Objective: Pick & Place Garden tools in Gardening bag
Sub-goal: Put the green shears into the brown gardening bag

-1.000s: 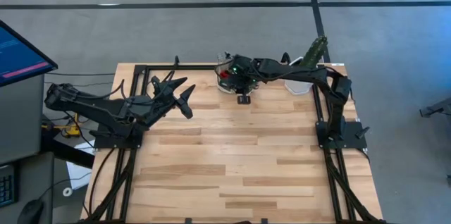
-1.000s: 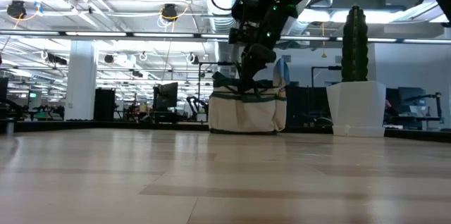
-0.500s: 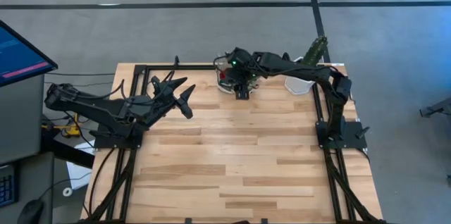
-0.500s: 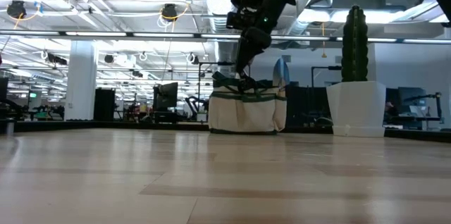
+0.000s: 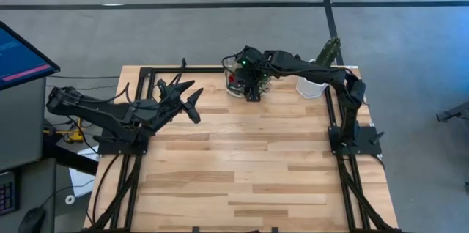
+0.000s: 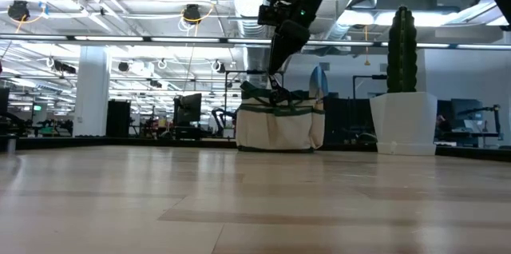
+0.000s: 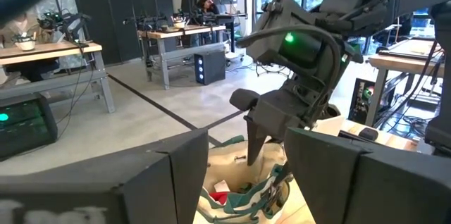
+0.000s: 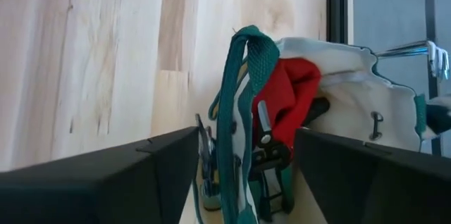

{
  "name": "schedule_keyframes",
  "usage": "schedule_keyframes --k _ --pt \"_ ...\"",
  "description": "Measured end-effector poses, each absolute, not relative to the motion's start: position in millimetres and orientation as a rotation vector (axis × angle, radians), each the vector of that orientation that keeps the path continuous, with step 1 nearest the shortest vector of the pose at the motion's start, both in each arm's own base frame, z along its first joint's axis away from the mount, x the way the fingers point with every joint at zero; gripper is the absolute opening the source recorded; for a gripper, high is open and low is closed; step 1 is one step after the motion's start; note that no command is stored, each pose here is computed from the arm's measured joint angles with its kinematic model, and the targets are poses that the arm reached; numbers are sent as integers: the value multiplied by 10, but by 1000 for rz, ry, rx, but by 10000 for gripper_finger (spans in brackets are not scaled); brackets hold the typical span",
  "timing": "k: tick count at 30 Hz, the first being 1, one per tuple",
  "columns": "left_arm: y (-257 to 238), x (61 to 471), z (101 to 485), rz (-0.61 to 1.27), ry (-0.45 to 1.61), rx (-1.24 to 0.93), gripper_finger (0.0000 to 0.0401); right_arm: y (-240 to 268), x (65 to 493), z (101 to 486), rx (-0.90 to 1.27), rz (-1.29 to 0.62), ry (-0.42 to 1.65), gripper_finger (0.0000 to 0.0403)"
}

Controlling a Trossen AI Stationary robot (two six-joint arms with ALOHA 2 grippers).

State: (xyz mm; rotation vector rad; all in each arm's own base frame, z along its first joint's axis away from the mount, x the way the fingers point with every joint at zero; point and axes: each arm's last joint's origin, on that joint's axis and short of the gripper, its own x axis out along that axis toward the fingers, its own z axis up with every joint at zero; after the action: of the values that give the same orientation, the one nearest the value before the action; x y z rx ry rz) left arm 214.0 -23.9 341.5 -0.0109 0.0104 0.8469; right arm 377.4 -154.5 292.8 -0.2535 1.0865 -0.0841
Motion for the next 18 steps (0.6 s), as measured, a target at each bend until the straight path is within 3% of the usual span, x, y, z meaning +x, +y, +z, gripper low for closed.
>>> schedule_keyframes --k 18 --pt "-238 2140 3410 847 16 -7 176 -1508 3677 3087 -225 -54 1168 190"
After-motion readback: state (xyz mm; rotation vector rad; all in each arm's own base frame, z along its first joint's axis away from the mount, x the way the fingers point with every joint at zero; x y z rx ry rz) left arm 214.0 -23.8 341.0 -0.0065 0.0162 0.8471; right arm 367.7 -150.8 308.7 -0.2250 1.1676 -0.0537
